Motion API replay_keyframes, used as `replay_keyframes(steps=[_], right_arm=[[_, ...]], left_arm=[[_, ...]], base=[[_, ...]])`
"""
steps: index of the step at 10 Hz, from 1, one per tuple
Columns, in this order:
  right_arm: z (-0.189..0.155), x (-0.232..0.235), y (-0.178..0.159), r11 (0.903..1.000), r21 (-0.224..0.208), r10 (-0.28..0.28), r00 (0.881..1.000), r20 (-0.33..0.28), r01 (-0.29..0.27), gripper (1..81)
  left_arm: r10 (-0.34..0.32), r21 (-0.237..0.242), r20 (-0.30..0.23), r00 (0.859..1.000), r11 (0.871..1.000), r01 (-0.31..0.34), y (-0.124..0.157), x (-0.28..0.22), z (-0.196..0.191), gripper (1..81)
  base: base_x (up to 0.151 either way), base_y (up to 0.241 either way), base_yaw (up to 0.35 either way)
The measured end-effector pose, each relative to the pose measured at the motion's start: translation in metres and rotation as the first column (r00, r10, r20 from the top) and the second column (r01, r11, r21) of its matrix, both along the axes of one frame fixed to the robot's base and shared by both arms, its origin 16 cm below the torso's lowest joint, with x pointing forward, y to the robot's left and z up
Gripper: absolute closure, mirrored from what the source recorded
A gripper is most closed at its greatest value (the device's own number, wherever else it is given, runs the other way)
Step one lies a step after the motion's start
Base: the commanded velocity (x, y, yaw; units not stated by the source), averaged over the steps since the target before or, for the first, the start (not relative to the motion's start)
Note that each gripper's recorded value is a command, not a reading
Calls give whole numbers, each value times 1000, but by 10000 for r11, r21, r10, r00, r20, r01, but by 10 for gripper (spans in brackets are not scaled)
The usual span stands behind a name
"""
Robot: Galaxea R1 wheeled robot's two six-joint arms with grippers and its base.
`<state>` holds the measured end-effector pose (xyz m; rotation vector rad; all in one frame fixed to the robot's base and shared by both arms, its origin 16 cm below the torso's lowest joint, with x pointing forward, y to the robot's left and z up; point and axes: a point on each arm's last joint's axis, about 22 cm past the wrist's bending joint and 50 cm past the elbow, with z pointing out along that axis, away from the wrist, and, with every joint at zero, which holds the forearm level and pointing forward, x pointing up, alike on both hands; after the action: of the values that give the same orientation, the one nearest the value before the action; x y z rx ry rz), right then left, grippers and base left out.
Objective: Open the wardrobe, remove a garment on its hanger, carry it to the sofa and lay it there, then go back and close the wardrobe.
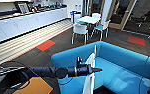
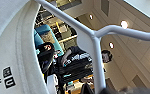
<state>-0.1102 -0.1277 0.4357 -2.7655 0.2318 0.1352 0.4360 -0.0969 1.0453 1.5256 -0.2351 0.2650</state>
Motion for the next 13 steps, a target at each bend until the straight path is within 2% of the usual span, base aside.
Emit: replay_keyframes(steps=[10, 13], right_arm=[[0, 0, 1, 10000, 15, 0, 10000, -8, 0, 10], [0, 0, 2, 10000, 20, 0, 10000, -16, 0, 10]], left_arm=[[-210, -130, -17, 9998, 9997, 210, -9, -7, 4, 811], [-430, -358, -16, 9991, 9984, 430, -21, -16, 11, 811]], base=[[74, 0, 0], [72, 0, 0]])
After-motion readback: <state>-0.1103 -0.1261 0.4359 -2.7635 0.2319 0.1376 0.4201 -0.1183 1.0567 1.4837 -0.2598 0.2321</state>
